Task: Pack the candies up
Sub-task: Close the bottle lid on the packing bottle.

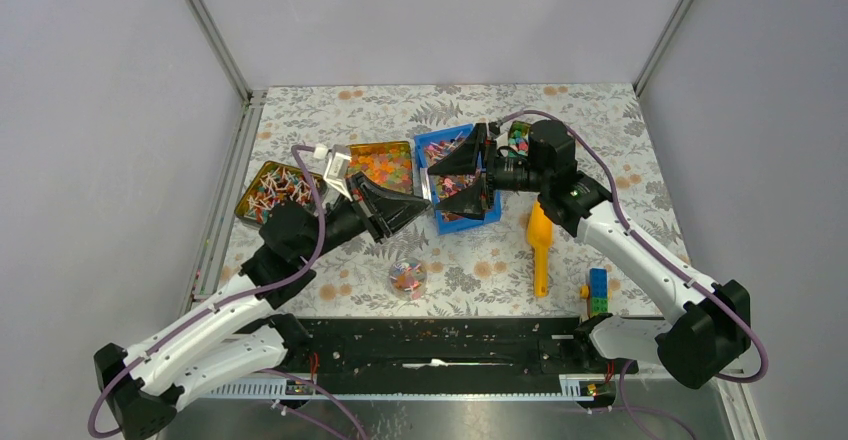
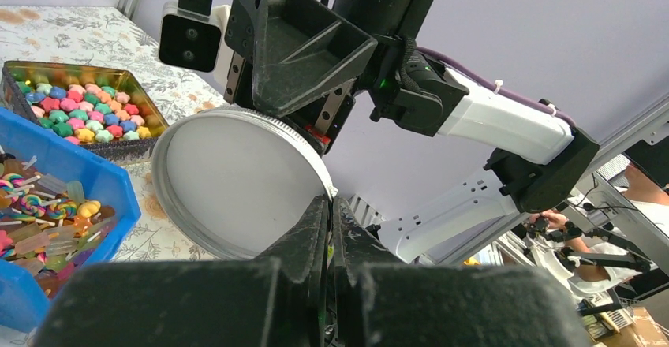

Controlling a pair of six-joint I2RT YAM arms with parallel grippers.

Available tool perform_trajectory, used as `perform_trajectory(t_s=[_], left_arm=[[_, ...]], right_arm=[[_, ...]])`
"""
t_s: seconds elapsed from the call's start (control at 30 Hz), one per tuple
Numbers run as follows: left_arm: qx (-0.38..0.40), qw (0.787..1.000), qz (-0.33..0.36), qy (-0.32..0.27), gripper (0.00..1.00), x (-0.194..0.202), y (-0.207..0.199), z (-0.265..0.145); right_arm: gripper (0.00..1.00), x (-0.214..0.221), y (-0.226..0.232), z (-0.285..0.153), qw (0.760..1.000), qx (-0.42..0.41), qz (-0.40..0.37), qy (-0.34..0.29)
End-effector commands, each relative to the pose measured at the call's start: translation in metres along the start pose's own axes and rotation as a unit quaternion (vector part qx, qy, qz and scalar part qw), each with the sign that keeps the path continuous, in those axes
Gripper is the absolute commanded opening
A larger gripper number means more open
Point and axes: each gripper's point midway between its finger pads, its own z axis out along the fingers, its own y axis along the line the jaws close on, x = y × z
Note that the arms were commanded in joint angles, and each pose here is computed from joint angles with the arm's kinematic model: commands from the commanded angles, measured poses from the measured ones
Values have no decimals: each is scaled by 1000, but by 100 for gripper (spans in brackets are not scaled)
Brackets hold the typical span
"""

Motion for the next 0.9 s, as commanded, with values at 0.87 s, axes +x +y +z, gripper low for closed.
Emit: perform_trajectory(t_s=[0.87], left_arm=[[1, 998, -3, -56, 0, -16, -1, -8]], right_arm=[[100, 18, 20, 3, 999, -34, -25, 19]])
